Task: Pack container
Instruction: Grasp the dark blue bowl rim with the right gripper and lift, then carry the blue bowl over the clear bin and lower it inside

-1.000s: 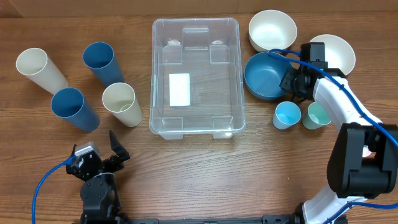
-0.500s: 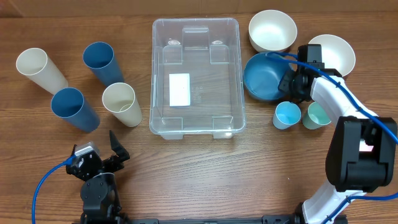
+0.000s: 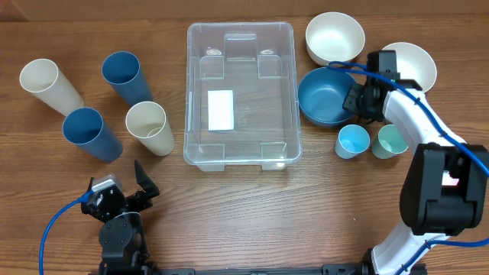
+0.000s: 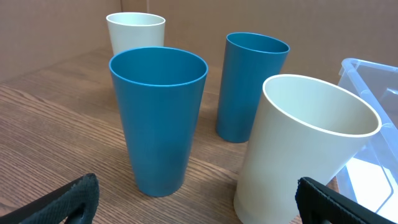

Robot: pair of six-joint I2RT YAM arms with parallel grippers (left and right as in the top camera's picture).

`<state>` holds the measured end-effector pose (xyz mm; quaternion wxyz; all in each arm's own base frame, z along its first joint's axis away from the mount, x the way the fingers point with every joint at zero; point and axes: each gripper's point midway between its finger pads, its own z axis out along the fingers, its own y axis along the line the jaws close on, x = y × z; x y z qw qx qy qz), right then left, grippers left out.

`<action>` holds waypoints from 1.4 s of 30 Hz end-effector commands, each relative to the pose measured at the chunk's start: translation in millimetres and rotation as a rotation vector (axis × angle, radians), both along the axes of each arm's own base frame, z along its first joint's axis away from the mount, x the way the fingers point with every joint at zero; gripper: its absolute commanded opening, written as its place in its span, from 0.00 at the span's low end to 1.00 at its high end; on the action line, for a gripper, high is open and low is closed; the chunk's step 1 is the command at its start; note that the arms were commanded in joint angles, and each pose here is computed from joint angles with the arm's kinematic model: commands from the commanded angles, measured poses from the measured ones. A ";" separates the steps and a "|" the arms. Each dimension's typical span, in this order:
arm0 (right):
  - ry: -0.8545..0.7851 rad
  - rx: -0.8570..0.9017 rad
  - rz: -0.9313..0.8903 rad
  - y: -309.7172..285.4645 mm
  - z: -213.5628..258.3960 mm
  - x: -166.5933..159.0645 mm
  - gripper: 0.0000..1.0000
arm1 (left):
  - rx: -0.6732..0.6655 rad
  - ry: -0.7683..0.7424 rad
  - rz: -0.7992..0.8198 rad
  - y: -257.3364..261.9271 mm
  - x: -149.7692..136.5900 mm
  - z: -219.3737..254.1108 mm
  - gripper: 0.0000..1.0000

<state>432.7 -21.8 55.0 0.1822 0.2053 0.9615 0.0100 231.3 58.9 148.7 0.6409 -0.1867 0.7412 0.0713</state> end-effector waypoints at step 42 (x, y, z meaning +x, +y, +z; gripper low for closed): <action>-0.494 0.143 0.612 256.7 133.1 83.4 0.04 | 0.022 0.005 0.020 4.1 -1.5 0.2 1.00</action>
